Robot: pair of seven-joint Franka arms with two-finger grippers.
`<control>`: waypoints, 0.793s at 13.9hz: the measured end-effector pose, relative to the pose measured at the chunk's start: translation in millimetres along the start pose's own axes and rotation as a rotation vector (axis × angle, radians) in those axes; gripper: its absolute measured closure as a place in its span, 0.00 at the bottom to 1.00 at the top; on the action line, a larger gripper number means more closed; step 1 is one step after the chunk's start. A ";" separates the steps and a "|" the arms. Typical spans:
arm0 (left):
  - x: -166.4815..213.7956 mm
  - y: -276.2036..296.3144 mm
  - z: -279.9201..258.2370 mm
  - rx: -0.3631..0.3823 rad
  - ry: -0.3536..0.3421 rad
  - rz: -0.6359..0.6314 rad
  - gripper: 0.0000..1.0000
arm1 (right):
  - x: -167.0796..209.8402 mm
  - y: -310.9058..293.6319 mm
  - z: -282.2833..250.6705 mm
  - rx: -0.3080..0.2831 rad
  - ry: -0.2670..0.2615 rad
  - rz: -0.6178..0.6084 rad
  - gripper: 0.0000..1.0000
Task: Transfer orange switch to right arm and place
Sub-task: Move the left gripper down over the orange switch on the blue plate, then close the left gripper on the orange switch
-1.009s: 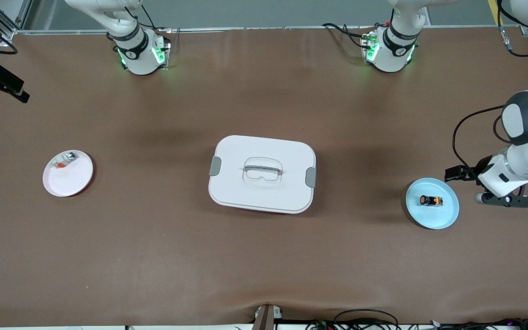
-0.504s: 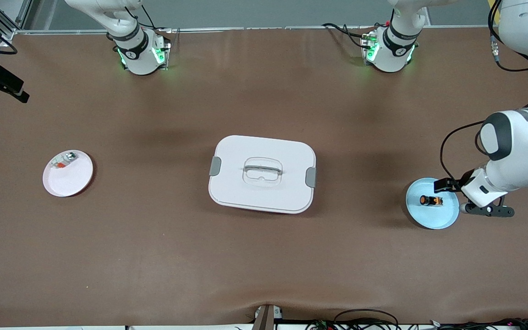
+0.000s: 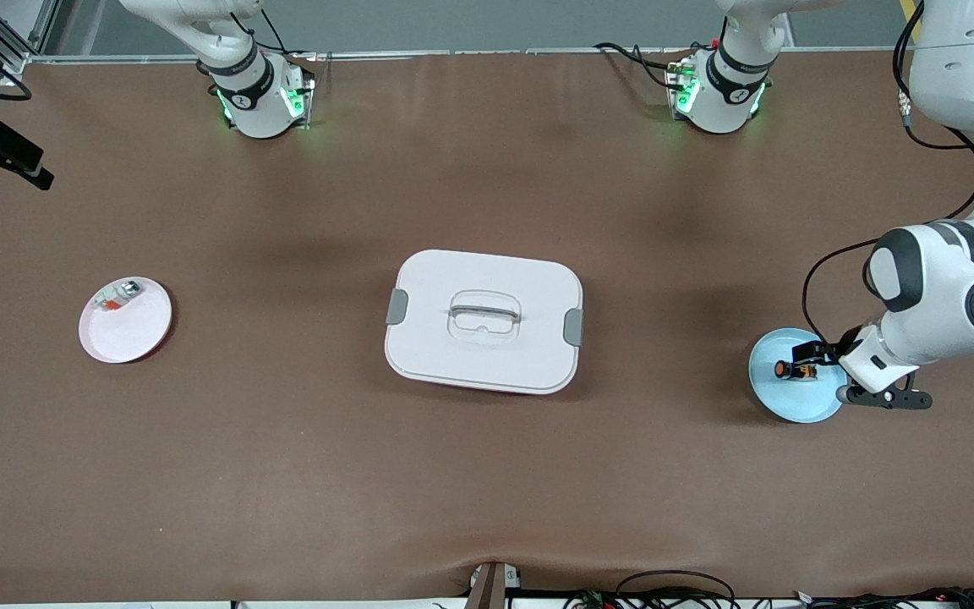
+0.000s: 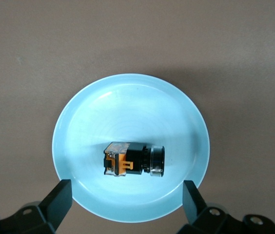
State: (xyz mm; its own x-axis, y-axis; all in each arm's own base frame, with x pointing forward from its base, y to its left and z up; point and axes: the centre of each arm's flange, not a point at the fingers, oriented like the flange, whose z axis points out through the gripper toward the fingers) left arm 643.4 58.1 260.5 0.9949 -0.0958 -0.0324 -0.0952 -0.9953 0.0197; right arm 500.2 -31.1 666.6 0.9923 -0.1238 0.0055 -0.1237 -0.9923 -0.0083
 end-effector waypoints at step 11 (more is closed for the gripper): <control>-0.4 -6.2 41.1 -0.004 -0.016 0.050 0.00 | 0.0 0.2 0.1 0.000 0.000 0.000 0.00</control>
State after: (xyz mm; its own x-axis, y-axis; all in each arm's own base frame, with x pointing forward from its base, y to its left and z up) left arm 642.2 63.6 219.2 0.9881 -0.1460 -0.0476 -0.1449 -0.9891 0.0260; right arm 500.2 -31.2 666.5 0.9923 -0.1240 0.0053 -0.1240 -0.9922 -0.0084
